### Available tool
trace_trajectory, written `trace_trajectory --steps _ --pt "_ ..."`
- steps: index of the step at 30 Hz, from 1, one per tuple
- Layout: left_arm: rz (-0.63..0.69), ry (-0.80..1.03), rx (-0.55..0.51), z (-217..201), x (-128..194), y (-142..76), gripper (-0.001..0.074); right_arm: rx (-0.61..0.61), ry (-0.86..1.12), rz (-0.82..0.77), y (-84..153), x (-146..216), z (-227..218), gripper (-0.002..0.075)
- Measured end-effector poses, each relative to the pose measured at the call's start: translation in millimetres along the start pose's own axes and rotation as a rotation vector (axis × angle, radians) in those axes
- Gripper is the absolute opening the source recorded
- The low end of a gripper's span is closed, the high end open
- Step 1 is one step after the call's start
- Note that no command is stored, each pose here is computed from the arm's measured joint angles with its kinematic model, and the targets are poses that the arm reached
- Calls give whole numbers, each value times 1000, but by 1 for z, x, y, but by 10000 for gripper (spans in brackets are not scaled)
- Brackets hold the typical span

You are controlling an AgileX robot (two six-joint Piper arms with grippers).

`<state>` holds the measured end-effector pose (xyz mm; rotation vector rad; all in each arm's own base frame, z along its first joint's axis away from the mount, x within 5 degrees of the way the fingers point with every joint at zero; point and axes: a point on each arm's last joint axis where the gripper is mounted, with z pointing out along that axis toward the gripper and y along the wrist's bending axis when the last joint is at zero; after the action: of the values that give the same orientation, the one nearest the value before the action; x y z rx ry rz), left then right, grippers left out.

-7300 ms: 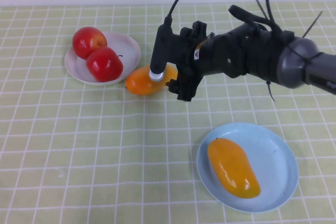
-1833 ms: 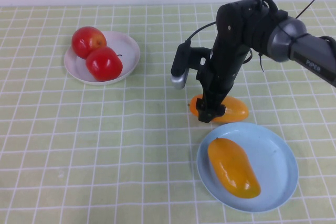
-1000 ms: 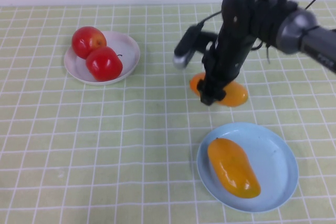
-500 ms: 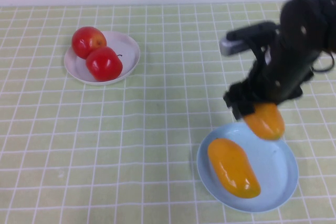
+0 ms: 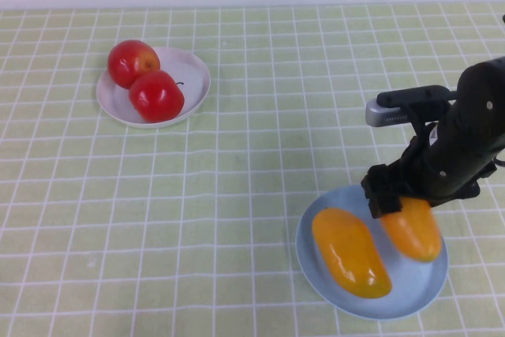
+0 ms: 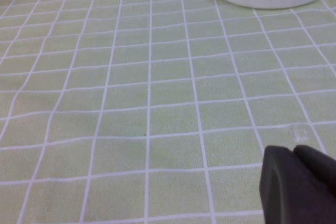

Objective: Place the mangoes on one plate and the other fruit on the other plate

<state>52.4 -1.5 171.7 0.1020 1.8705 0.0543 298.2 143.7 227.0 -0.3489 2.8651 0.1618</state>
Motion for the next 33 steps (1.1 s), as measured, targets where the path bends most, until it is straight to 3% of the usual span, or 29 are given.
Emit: trace_trajectory --steps 4,13,16,19,20,23,27,33 --pt "0 0 0 0 0 0 -1 -10 -9 7 1 -1 0 670" --pt "0 0 0 0 0 0 -1 -25 -28 13 1 4 -20 664" --pt "0 0 0 0 0 0 -1 -39 -81 5 2 13 -47 559" --pt "0 0 0 0 0 0 -1 -52 -125 -19 3 28 -72 340" --pt "0 0 0 0 0 0 -1 -55 -134 -28 2 34 -80 231" --pt "0 0 0 0 0 0 -1 -64 -173 -41 -2 53 -100 64" --pt "0 0 0 0 0 0 -1 -75 -221 -53 -8 82 -118 11" --pt "0 0 0 0 0 0 -1 -124 -275 -43 -14 127 -135 -4"
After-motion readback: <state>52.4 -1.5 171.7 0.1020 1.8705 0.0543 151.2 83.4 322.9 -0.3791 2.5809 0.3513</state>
